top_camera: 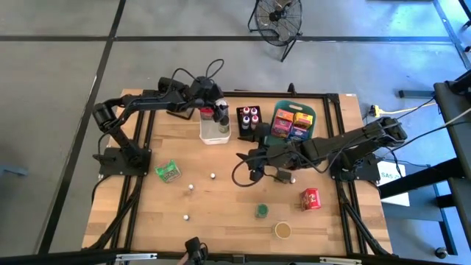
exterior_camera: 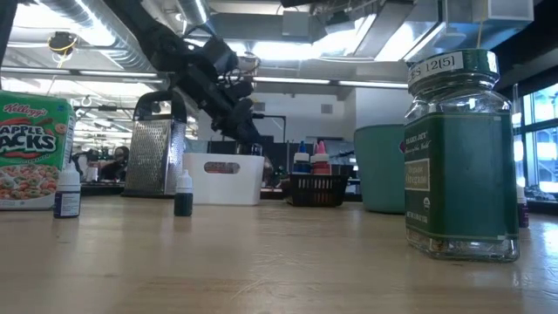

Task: Pick & Place Kitchen Items
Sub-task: Put the light brown spice bottle into the white bin

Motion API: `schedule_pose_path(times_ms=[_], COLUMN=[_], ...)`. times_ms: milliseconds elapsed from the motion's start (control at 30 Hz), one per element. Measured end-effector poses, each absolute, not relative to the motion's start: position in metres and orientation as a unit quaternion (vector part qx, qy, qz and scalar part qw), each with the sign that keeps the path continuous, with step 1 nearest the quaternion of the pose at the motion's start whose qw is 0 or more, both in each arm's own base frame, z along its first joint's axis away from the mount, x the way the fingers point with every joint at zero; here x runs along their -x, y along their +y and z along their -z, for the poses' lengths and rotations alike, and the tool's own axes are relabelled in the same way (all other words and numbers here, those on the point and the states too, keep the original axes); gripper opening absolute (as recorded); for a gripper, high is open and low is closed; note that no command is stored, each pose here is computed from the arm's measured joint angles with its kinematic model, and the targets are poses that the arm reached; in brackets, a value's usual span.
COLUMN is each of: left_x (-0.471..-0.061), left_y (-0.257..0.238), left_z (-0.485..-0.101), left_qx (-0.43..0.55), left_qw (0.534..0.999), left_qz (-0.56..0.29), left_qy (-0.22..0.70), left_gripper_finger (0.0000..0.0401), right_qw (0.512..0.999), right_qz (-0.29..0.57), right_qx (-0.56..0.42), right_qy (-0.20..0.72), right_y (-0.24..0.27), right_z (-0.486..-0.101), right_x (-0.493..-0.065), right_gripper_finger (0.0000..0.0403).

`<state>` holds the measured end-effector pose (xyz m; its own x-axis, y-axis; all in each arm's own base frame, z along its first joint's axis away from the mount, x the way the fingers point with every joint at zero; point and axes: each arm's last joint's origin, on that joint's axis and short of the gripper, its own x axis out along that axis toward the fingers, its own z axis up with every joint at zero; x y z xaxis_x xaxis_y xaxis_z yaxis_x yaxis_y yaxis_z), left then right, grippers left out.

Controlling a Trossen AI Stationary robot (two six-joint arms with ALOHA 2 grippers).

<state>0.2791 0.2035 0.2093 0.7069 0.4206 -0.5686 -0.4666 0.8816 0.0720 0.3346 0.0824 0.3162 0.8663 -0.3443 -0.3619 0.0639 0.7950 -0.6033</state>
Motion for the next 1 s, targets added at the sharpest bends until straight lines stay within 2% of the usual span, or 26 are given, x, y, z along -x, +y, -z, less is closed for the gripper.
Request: schedule_pose_path(times_ms=[267, 500, 600, 767, 1000], left_x=[-0.261, -0.235, -0.229, -0.228, -0.24], left_y=[0.186, 0.148, 0.128, 0.097, 0.065], left_z=[-0.265, -0.315, -0.324, -0.326, -0.324], left_qx=[0.011, 0.037, 0.058, 0.067, 0.051], left_qw=[0.943, 0.962, 0.969, 0.971, 0.977], left_qz=[-0.247, -0.22, -0.181, -0.131, -0.067], left_qy=[0.222, 0.155, 0.157, 0.186, 0.196], left_gripper_finger=[0.0244, 0.0242, 0.0244, 0.0242, 0.0244], right_qw=[0.918, 0.934, 0.917, 0.885, 0.851], right_qz=[0.09, -0.047, -0.105, -0.12, -0.119], right_qx=[0.297, 0.193, 0.14, 0.072, 0.073], right_qy=[0.248, 0.298, 0.357, 0.444, 0.506], right_y=[0.086, 0.084, 0.082, 0.083, 0.088], right_z=[-0.329, -0.343, -0.339, -0.328, -0.321], right_x=[-0.312, -0.27, -0.254, -0.241, -0.227], right_gripper_finger=[0.0268, 0.0268, 0.0268, 0.0268, 0.0268])
